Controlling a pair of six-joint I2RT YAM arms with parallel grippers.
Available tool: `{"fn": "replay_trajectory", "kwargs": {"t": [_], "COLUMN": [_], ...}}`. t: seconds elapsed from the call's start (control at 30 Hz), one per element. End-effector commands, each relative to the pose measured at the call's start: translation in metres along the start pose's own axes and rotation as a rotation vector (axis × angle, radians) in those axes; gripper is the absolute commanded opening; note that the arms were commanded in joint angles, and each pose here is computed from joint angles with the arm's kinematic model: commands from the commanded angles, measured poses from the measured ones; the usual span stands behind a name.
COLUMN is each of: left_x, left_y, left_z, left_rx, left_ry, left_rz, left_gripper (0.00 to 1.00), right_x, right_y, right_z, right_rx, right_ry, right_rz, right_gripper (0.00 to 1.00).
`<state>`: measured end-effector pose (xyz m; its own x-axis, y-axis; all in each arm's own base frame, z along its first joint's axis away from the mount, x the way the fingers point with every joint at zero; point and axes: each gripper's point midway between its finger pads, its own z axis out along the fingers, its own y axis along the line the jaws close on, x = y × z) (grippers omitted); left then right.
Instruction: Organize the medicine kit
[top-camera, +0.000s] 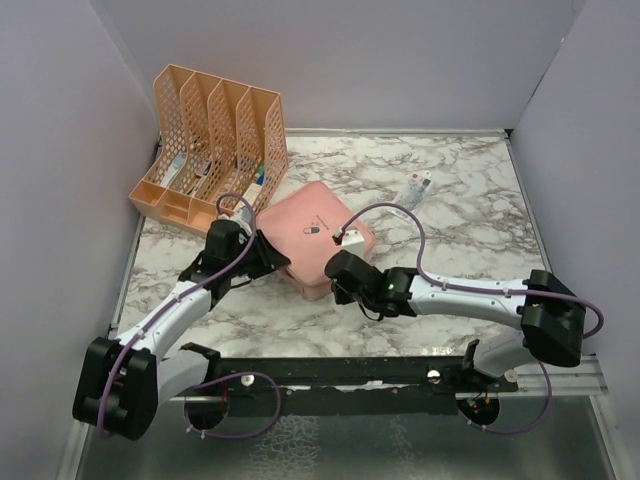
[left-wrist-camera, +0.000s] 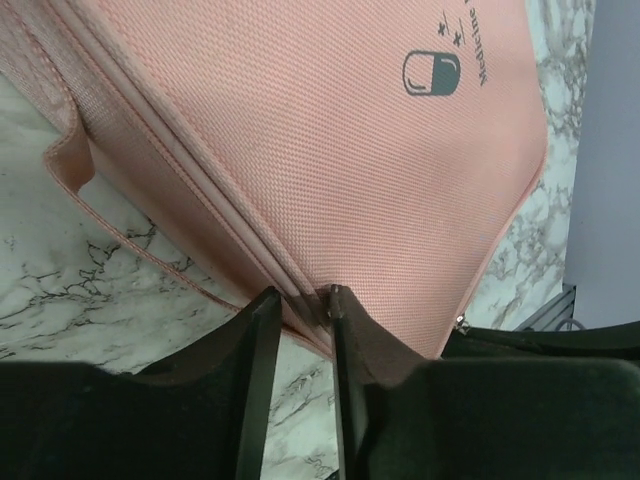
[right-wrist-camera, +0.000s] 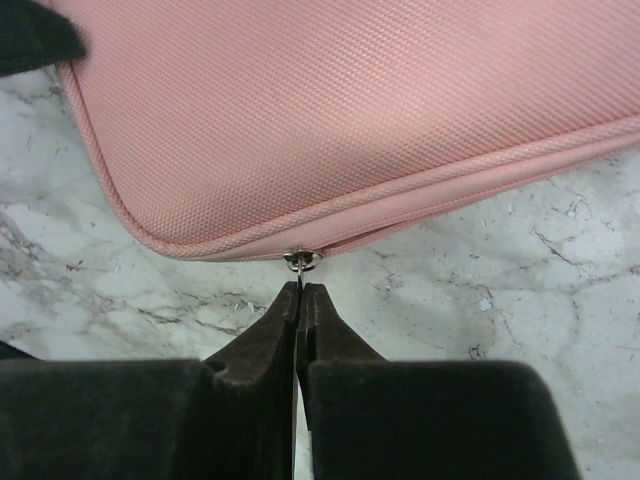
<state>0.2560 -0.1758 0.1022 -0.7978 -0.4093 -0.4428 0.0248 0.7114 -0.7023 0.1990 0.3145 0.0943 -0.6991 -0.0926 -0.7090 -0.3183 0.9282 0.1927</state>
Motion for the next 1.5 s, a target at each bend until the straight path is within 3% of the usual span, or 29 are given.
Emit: {"fn": "replay_trajectory", "kwargs": {"t": [0.0, 0.1, 0.37, 0.53, 0.63, 0.83, 1.47], "left_x": [-0.02, -0.01, 0.007, 0.006, 0.003, 0.001, 0.001], "left_y": [-0.007, -0.003, 0.007, 0.017, 0.02, 0.024, 0.025], "left_z": [-0.005, -0.007, -0.009, -0.01, -0.01, -0.011, -0.02], "left_rx": [0.022, 0.033, 0.03, -0.023, -0.043, -0.076, -0.093], "left_ry": [-0.098, -0.093, -0.077, -0.089, -0.097, -0.091, -0.07], "left_rz": [0.006, -0.04, -0.105, -0.096, -0.078, -0.038, 0.08], "left_gripper": [0.35, 0.4, 0.37, 0.11, 0.0, 0.0, 0.0], "right_x": [-0.008, -0.01, -0.017, -0.019, -0.013, -0.012, -0.034], "right_y": [0.034, 0.049, 0.075, 0.048, 0.018, -0.037, -0.134], "right_z": [-0.011, -0.011, -0.011, -0.003, 0.0, -0.008, -0.003], "right_rx": [-0.21, -0.279, -0.381, -0.23, -0.092, 0.12, 0.295], "right_ry": [-0.007, -0.009, -0.019, -0.032, -0.03, -0.067, -0.069], "right_rz": [-0.081, -0.086, -0.119, -0.099, -0.1, -0.088, -0.006], "right_gripper": [0.01, 0.01, 0.01, 0.01, 0.01, 0.01, 0.01]}}
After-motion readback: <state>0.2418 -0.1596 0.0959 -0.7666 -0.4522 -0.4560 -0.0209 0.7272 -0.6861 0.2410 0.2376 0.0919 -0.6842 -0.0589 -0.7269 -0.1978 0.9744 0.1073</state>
